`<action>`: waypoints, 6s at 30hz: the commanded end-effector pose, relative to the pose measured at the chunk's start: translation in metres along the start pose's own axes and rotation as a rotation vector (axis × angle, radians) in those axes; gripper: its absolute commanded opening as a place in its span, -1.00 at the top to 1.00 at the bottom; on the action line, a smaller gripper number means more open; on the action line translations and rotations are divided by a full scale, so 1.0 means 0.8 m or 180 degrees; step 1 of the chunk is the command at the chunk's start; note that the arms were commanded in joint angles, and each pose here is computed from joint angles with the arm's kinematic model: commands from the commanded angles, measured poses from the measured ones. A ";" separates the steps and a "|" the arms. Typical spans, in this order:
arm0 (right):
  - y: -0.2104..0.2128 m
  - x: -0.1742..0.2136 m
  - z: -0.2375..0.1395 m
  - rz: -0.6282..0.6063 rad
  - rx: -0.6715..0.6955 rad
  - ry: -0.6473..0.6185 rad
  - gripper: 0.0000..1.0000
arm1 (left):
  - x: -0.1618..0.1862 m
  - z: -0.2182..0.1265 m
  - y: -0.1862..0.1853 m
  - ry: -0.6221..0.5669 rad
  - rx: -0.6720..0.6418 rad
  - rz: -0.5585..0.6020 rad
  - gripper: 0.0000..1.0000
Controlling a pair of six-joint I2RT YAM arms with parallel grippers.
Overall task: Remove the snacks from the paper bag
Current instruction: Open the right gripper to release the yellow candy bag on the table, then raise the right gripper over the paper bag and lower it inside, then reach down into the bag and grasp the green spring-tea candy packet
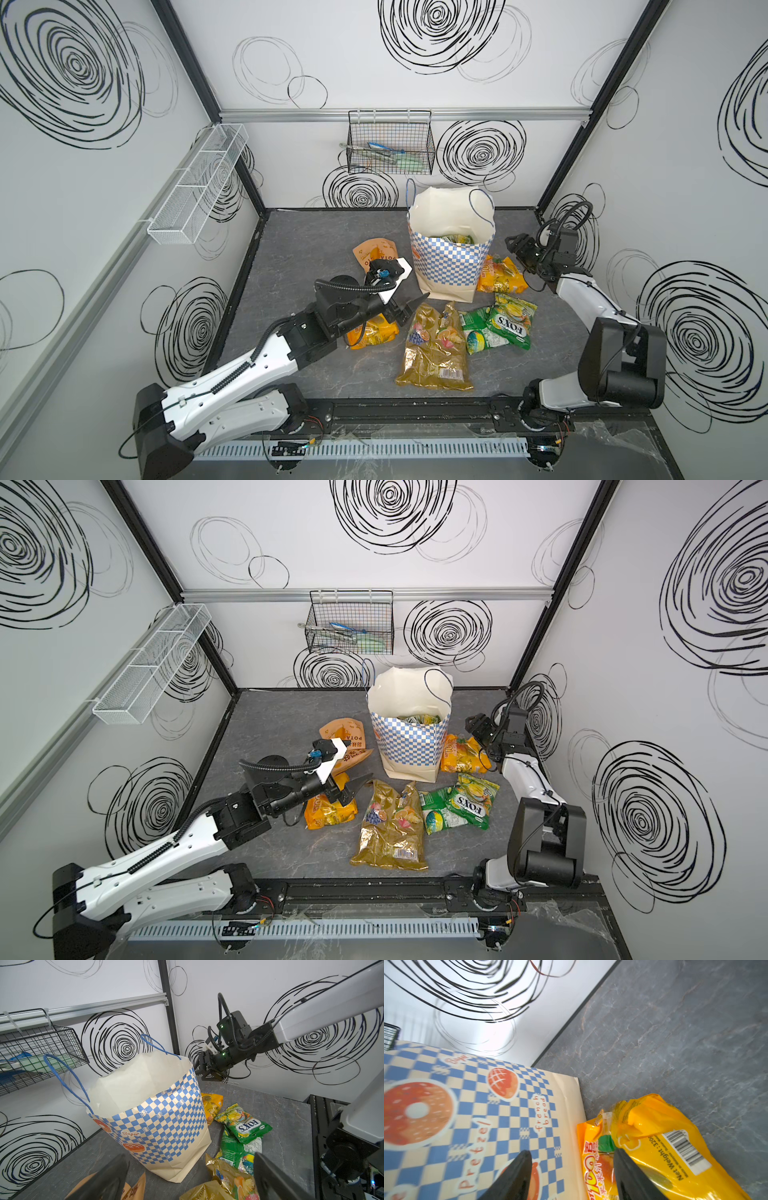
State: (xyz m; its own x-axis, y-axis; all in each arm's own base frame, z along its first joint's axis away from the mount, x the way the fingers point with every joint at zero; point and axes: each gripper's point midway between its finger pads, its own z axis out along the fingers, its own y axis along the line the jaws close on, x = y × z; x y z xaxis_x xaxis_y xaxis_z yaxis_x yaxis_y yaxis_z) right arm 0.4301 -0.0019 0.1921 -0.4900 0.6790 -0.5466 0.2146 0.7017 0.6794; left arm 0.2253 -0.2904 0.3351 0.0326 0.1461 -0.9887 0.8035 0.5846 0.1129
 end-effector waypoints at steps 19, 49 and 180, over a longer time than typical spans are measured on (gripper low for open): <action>0.390 0.053 -0.036 -0.2596 -0.0795 -0.0123 -0.57 | -0.031 -0.003 0.016 -0.0171 -0.0193 -0.0060 -0.93; 0.085 0.197 0.134 -0.2447 0.1192 0.2265 -0.64 | -0.043 -0.010 0.018 -0.0280 -0.0149 -0.0157 -0.92; 0.100 0.235 0.349 -0.1675 0.0035 0.1465 0.03 | -0.041 -0.011 0.047 -0.0370 -0.0191 -0.0327 -0.93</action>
State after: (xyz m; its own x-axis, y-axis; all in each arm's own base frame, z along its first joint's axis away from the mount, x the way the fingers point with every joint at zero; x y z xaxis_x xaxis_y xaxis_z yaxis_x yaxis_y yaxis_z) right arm 0.6217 0.2373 0.0606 -0.7211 0.1139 -0.6834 -0.1908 0.9156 0.3539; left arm 0.2532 -0.2696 0.3452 -0.0379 0.0620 -0.9974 0.7641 0.6450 0.0111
